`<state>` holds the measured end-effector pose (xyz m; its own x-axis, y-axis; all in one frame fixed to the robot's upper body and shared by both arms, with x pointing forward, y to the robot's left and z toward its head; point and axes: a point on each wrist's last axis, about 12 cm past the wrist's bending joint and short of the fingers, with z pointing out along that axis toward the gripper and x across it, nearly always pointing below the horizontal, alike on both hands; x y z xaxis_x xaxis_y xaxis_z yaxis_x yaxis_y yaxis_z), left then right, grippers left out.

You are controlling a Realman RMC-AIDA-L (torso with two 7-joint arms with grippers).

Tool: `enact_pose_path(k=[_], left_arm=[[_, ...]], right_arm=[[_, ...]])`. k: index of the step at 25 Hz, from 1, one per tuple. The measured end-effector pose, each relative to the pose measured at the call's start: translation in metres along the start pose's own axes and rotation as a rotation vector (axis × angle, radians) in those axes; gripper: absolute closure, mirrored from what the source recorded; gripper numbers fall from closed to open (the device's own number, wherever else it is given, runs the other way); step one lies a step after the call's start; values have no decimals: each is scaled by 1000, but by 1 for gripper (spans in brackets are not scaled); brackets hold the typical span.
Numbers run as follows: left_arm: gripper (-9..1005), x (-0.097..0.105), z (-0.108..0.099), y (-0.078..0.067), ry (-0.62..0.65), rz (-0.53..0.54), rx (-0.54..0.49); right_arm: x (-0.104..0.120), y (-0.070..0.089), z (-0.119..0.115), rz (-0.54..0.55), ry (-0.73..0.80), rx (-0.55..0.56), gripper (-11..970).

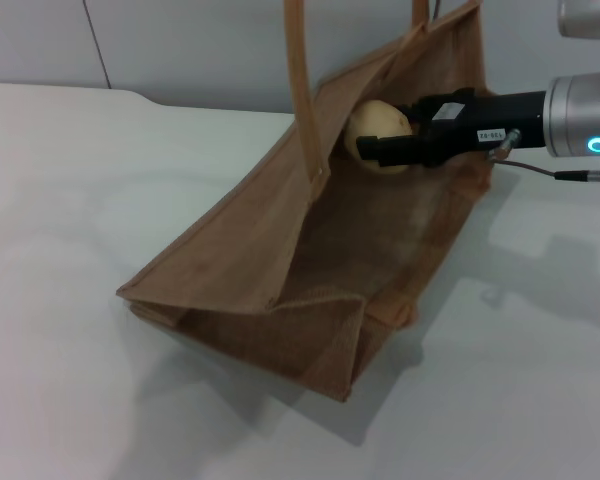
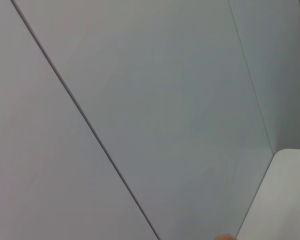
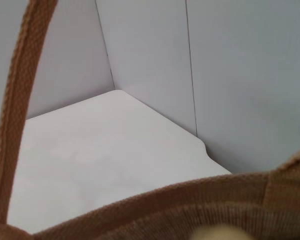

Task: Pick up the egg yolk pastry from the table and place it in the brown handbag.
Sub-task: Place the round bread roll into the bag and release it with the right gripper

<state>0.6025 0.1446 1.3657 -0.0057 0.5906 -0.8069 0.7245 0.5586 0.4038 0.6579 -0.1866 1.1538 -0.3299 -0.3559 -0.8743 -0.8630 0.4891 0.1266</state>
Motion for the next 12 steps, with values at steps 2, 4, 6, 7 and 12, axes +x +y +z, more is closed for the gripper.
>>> enact_pose_path(k=[2,4,6,7,12], left_arm=[[819,0,0,0,0,0,0],[818,0,0,1,0,-3,-2],[818,2,-1,2,1,-8,-5],[817,3,-2,3,2,-13,-8],[816,8,-3,4,10,-23,-15]], right_arm=[[-1,0,0,-1,-1,0,321],[1,0,-1,4,-2,2,248],[2,-1,-1,9,-3,5,175],[3,-1,-2,13,-4,6,139],[11,-1,-5,60,6,4,79]])
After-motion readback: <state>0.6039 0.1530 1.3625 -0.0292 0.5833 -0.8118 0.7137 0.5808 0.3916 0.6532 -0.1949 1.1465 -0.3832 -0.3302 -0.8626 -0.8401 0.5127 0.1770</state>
